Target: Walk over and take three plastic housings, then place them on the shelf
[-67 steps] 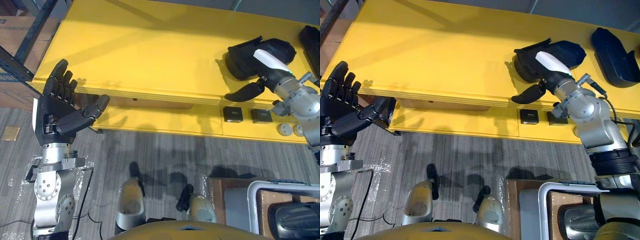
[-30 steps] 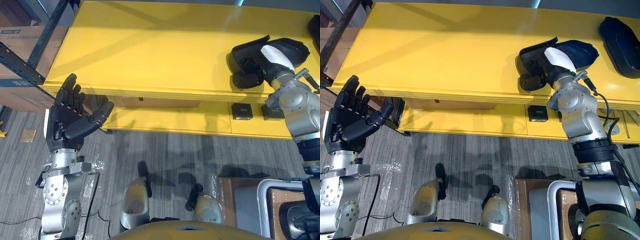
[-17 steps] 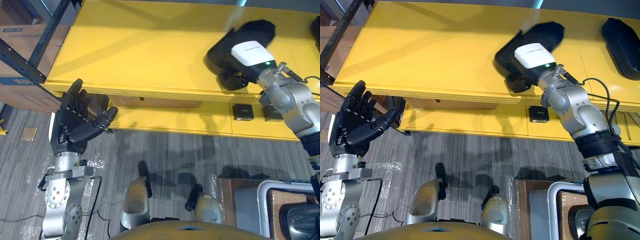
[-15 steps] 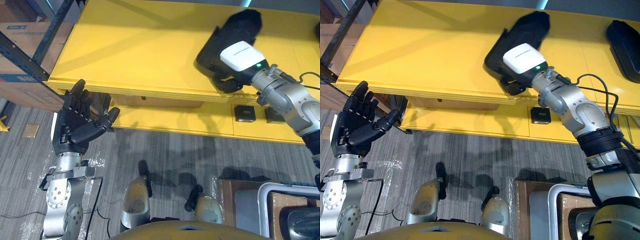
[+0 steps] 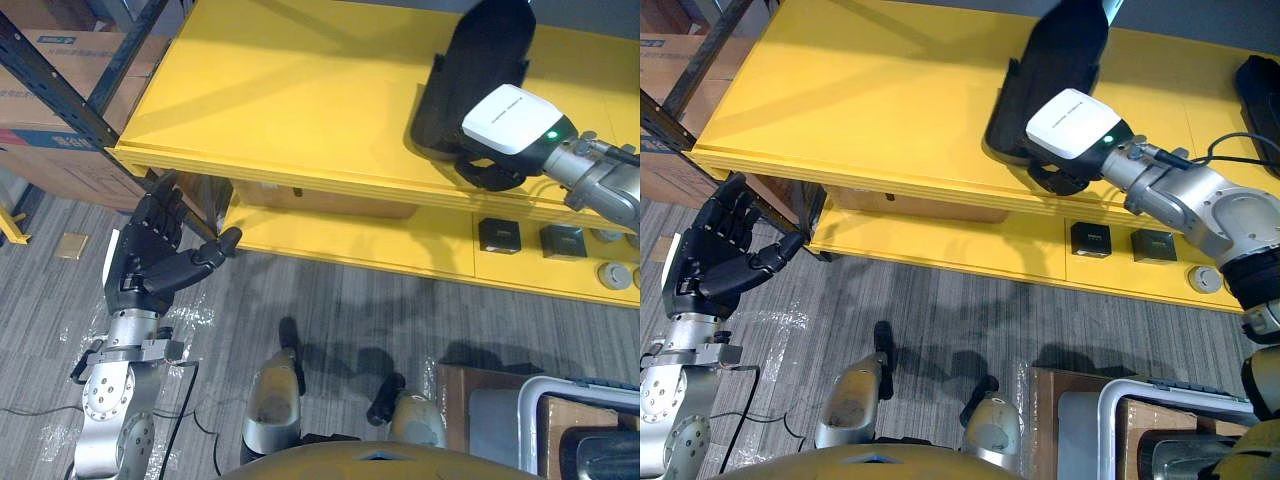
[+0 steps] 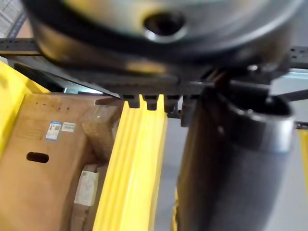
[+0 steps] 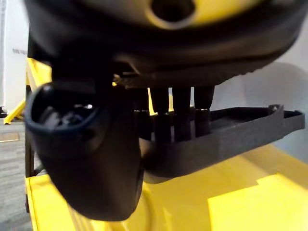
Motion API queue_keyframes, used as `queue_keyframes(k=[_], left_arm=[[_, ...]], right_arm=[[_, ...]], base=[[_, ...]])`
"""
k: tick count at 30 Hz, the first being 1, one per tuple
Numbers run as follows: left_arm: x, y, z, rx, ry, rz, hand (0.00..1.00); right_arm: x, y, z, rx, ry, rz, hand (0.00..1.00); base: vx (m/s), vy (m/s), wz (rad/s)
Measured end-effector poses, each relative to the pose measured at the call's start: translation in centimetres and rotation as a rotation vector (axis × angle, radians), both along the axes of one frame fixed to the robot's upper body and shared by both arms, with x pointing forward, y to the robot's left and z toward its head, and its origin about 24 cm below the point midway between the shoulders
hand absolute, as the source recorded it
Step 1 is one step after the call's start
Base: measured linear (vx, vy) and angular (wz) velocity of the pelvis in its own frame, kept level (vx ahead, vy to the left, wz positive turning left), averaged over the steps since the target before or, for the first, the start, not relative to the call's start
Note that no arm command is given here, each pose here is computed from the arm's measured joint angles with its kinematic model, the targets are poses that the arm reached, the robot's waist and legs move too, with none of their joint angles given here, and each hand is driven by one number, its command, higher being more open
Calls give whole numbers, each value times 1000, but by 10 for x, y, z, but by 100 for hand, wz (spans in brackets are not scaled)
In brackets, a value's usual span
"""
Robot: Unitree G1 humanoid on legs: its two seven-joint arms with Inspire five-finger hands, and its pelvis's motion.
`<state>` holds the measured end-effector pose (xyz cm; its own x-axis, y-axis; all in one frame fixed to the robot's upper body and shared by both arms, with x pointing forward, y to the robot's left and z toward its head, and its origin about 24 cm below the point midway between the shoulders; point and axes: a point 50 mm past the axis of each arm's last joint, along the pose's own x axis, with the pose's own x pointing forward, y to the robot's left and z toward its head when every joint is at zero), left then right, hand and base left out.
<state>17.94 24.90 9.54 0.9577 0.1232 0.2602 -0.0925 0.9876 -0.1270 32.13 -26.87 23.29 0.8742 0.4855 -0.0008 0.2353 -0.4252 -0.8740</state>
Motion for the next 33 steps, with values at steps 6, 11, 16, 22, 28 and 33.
queue_keyframes(k=[6,11,16,22,28,33], left_arm=[[3,3,-2,9,12,-5,100],[4,4,1,29,10,-13,100],[8,3,4,33,-9,-21,100],[7,3,4,31,-9,-22,100],[6,4,6,13,-35,-35,100],[6,5,6,12,-39,-29,100]], right_arm=[[1,-14,0,75,37,-70,100],[2,-22,-5,79,99,-131,100],[2,-27,-5,75,105,-158,100],[3,-30,-4,82,85,-174,100],[3,-30,1,101,19,-158,100],[-2,-33,20,142,-116,-151,100]], base=[[1,-2,1],[-3,-12,4],[-15,-19,9],[-1,-5,1],[21,-3,2],[82,-10,0]])
